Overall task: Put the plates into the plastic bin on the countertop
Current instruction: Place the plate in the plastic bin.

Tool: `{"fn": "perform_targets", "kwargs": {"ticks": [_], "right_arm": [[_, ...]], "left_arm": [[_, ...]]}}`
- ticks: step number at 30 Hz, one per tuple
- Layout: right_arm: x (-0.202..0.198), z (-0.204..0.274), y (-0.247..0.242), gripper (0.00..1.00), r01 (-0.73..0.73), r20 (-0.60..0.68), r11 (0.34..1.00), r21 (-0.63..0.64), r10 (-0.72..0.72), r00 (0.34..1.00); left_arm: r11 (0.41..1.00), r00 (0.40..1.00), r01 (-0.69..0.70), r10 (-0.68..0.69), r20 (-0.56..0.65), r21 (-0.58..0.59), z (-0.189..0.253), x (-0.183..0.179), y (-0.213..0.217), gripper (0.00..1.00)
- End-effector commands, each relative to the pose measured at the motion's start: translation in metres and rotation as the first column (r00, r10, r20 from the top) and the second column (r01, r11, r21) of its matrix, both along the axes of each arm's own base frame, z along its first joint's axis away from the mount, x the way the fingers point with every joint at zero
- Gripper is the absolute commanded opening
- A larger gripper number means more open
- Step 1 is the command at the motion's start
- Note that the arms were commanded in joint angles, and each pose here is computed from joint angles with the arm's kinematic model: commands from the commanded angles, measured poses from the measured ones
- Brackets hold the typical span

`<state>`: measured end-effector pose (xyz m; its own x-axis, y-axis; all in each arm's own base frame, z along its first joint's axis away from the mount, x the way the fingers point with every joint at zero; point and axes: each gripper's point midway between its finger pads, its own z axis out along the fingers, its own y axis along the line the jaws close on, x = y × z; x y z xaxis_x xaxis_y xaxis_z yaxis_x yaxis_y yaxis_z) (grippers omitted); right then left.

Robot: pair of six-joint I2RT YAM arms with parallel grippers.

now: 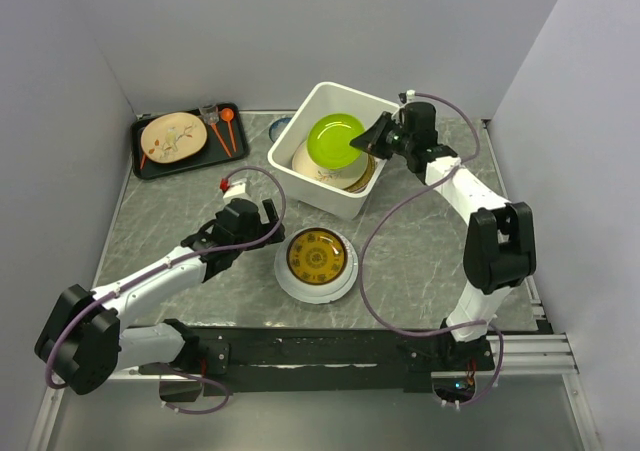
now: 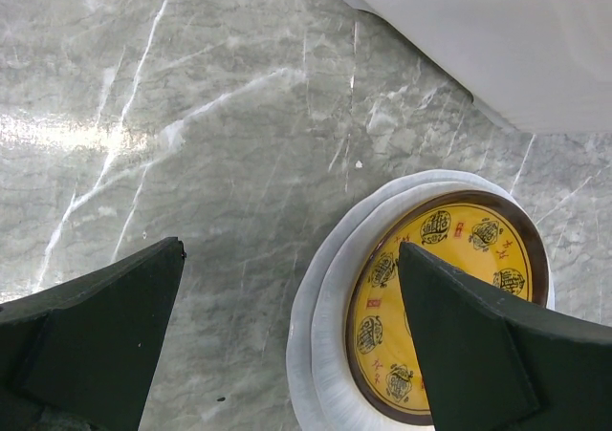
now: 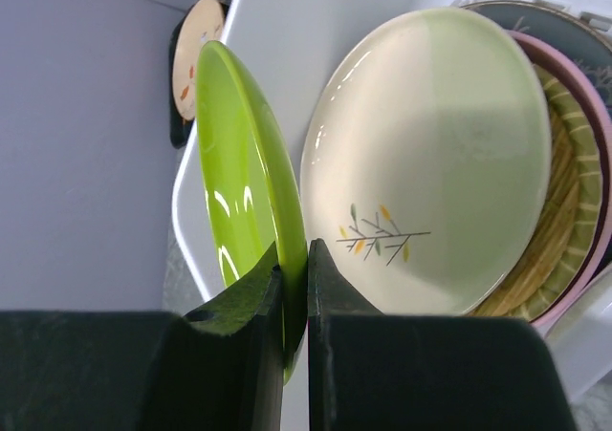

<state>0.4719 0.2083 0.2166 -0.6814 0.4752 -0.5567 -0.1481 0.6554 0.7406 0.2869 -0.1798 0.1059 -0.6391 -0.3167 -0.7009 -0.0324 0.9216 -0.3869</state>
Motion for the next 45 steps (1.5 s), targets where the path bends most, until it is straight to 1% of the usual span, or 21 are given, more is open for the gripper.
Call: {"fn": "perform_targets", "kwargs": {"ticks": [1, 3, 5, 6, 8, 14, 19, 23, 25, 27, 28, 31, 36, 37, 41, 45], "right_arm": [[0.025, 0.032, -0.004, 0.01, 0.039, 0.094, 0.999, 0.005, -0.039, 0.995], [0.029, 0.018, -0.006, 0.01, 0.045, 0.053, 0.999, -0.021, -0.044, 0.998], [0.035, 0.02, -0.004, 0.03, 0.039, 0.056, 0.999, -0.036, -0.037, 0.998], [0.037, 0.008, -0.004, 0.03, 0.034, 0.02, 0.998, -0.048, -0.034, 0.999], [0.042, 0.008, -0.003, 0.04, 0.027, 0.022, 0.998, -0.057, -0.026, 0.999], [0.046, -0.013, -0.008, 0.07, 0.05, -0.025, 0.993, -0.104, -0.053, 0.998], [0.045, -0.027, -0.01, 0.1, 0.037, -0.061, 0.99, -0.133, -0.046, 0.997], [0.042, -0.038, -0.01, 0.24, 0.02, -0.102, 0.987, -0.161, -0.037, 0.994], [0.041, -0.039, -0.013, 0.32, 0.02, -0.102, 0.985, -0.173, -0.039, 0.994], [0.038, -0.039, -0.016, 0.37, 0.029, -0.098, 0.982, -0.185, -0.048, 0.994], [0.038, -0.038, -0.018, 0.42, 0.04, -0.095, 0.98, -0.194, -0.059, 0.994], [0.036, -0.03, -0.025, 0.48, 0.071, -0.074, 0.974, -0.216, -0.089, 0.993], [0.037, -0.013, -0.034, 0.52, 0.121, -0.042, 0.962, -0.244, -0.136, 0.99], [0.036, -0.01, -0.036, 0.54, 0.127, -0.036, 0.961, -0.246, -0.14, 0.989], [0.037, 0.004, -0.035, 0.56, 0.14, -0.007, 0.962, -0.236, -0.146, 0.989], [0.033, 0.016, -0.031, 0.56, 0.142, 0.028, 0.966, -0.218, -0.14, 0.99]], "left_arm": [[1.0, 0.999, 0.011, -0.011, 0.036, -0.022, 0.01, 0.001, -0.002, 0.99], [1.0, 0.999, 0.012, -0.011, 0.039, -0.027, 0.01, 0.001, -0.003, 0.99], [1.0, 0.999, 0.016, -0.015, 0.035, -0.027, 0.009, 0.001, -0.004, 0.99], [1.0, 0.999, 0.016, -0.015, 0.032, -0.027, 0.009, 0.001, -0.004, 0.99], [0.999, 0.999, 0.02, -0.02, 0.025, -0.024, 0.007, 0.001, -0.005, 0.99], [1.0, 0.999, 0.029, -0.028, 0.024, -0.008, 0.007, 0.003, -0.005, 0.99], [1.0, 0.999, 0.027, -0.027, 0.035, 0.001, 0.011, 0.005, -0.005, 0.99], [0.999, 0.999, 0.038, -0.038, 0.032, 0.002, 0.008, 0.005, -0.006, 0.99], [0.999, 0.999, 0.04, -0.04, 0.031, 0.004, 0.007, 0.005, -0.007, 0.99], [0.999, 0.999, 0.042, -0.042, 0.027, 0.004, 0.006, 0.005, -0.008, 0.99], [0.999, 0.999, 0.047, -0.047, 0.027, 0.002, 0.007, 0.005, -0.009, 0.99], [0.999, 0.999, 0.049, -0.049, 0.025, 0.0, 0.006, 0.005, -0.009, 0.99], [0.999, 0.998, 0.046, -0.045, 0.037, -0.005, 0.011, 0.003, -0.006, 0.99], [0.999, 0.998, 0.047, -0.047, 0.041, -0.007, 0.013, 0.002, -0.007, 0.99], [0.999, 0.998, 0.043, -0.042, 0.052, -0.018, 0.017, -0.001, -0.004, 0.99], [0.996, 0.995, 0.075, -0.072, 0.071, -0.046, 0.023, -0.005, -0.008, 0.99]]}}
